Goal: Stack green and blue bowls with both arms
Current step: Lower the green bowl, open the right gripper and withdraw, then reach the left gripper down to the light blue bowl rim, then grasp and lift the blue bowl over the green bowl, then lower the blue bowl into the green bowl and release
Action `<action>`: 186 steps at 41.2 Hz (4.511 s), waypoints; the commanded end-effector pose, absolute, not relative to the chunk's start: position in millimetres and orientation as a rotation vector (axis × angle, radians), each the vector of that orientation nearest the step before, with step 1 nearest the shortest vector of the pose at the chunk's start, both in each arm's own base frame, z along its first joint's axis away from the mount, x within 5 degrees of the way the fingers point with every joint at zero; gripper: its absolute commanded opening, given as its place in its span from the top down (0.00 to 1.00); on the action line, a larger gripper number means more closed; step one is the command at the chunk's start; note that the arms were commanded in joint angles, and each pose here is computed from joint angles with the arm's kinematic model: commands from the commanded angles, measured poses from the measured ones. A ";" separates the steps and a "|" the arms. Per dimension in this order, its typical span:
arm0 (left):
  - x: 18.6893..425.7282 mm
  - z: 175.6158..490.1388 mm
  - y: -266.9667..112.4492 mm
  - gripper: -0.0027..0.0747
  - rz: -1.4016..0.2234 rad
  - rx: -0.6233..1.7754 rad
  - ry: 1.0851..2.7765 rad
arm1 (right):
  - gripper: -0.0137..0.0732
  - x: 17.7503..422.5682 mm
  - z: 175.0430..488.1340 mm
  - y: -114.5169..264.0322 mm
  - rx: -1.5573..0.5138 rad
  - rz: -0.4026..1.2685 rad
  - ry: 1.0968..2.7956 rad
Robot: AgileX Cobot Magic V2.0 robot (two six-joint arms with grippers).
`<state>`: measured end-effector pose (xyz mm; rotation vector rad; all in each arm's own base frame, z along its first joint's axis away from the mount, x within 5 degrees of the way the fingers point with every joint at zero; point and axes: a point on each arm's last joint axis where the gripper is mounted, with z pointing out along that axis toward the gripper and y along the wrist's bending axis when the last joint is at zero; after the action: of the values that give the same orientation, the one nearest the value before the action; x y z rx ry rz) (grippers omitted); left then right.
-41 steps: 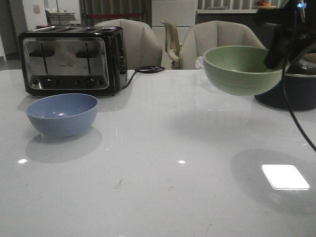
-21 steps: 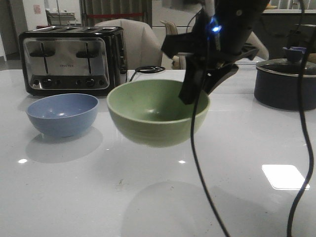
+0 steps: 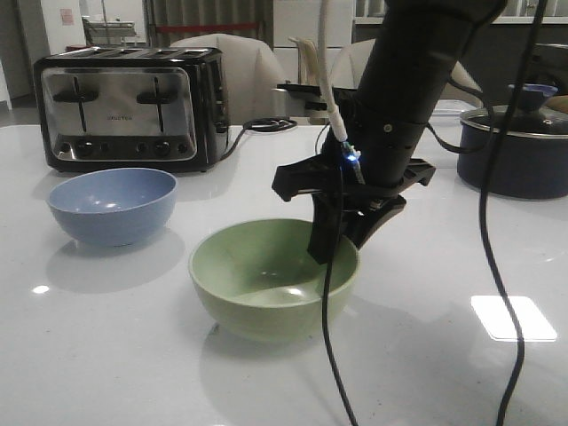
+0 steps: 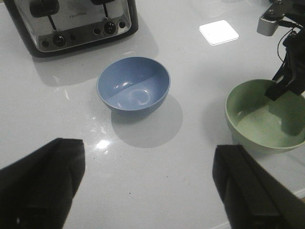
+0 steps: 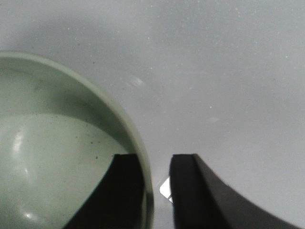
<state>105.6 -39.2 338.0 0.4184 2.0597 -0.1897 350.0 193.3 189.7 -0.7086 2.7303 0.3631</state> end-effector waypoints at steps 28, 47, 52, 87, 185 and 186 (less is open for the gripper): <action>110.7 356.6 -42.2 0.19 -0.218 0.392 1.918 | 0.36 209.5 364.2 114.7 -0.698 0.302 2.213; 126.1 354.1 -47.4 0.19 -0.201 0.413 2.065 | 0.36 117.1 357.3 68.8 -0.665 0.317 2.069; 149.8 352.2 -54.0 0.19 -0.171 0.430 2.192 | 0.36 112.9 359.7 66.9 -0.661 0.322 2.053; 406.4 256.5 -54.4 0.19 -0.084 0.168 2.610 | 0.36 112.9 359.4 67.0 -0.661 0.322 2.055; 338.9 264.6 -229.4 0.53 -0.499 0.947 2.571 | 0.36 112.9 359.4 67.0 -0.661 0.322 2.055; 338.6 264.9 -229.3 0.49 -0.499 0.951 2.575 | 0.36 112.9 359.4 67.0 -0.661 0.322 2.055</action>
<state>342.6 -226.4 231.7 0.9735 2.6693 -0.4528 110.6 66.4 346.2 -0.6972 2.1412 0.3128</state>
